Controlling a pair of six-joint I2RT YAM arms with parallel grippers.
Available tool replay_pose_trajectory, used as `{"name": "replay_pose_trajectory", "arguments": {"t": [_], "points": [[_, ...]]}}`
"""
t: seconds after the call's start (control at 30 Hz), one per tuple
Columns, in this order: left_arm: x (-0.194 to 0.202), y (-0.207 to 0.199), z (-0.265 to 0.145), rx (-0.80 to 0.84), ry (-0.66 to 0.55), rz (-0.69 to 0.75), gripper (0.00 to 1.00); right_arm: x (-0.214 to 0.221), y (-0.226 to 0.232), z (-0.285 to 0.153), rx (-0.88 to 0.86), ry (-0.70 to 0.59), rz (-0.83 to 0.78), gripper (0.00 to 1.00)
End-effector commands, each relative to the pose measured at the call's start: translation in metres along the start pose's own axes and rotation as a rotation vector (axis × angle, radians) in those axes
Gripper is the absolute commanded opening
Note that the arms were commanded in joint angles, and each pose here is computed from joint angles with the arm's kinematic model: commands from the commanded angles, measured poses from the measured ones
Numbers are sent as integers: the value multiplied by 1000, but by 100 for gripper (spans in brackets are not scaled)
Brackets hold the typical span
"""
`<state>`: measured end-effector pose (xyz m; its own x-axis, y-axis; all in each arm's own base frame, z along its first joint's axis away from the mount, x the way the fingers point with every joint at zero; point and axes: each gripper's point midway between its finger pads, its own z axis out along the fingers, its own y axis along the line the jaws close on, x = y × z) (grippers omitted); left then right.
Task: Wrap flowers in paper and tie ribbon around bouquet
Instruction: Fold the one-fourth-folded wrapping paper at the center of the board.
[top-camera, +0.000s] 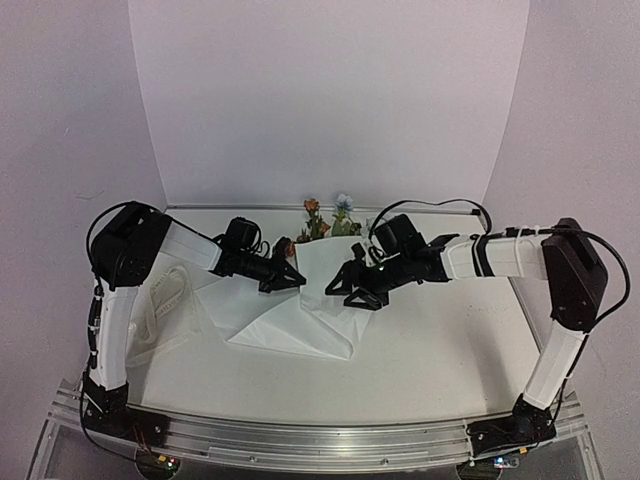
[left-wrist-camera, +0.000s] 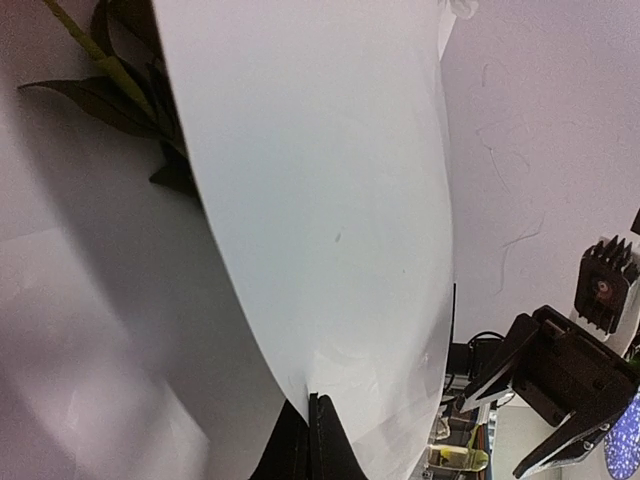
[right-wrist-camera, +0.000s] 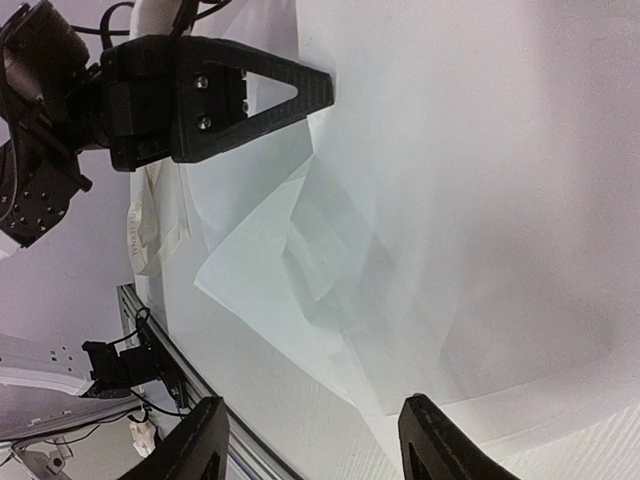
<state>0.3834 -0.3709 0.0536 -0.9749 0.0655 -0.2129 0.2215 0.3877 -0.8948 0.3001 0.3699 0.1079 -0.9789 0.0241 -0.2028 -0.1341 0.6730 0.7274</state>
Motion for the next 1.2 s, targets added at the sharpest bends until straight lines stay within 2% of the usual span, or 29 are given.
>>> {"name": "replay_pose_trajectory", "arguments": {"t": [0.0,0.27,0.5,0.73,0.9,1.17], "points": [[-27,-26,-12,-7,-88,109,0,1,-19,6,23,-3,69,63],[-30,-14,-16,-92,-120,121,0,16,-27,25,-64,-31,131,72],[-34,-3,-20,-167,-148,120,0,35,-58,39,8,-11,162,77],[-34,-2,-19,-170,-150,123,0,44,-44,21,-17,-40,130,83],[-36,1,-18,-180,-152,124,0,70,-43,32,11,0,98,85],[-36,5,-18,-201,-145,126,0,101,-84,45,94,19,139,86]]}}
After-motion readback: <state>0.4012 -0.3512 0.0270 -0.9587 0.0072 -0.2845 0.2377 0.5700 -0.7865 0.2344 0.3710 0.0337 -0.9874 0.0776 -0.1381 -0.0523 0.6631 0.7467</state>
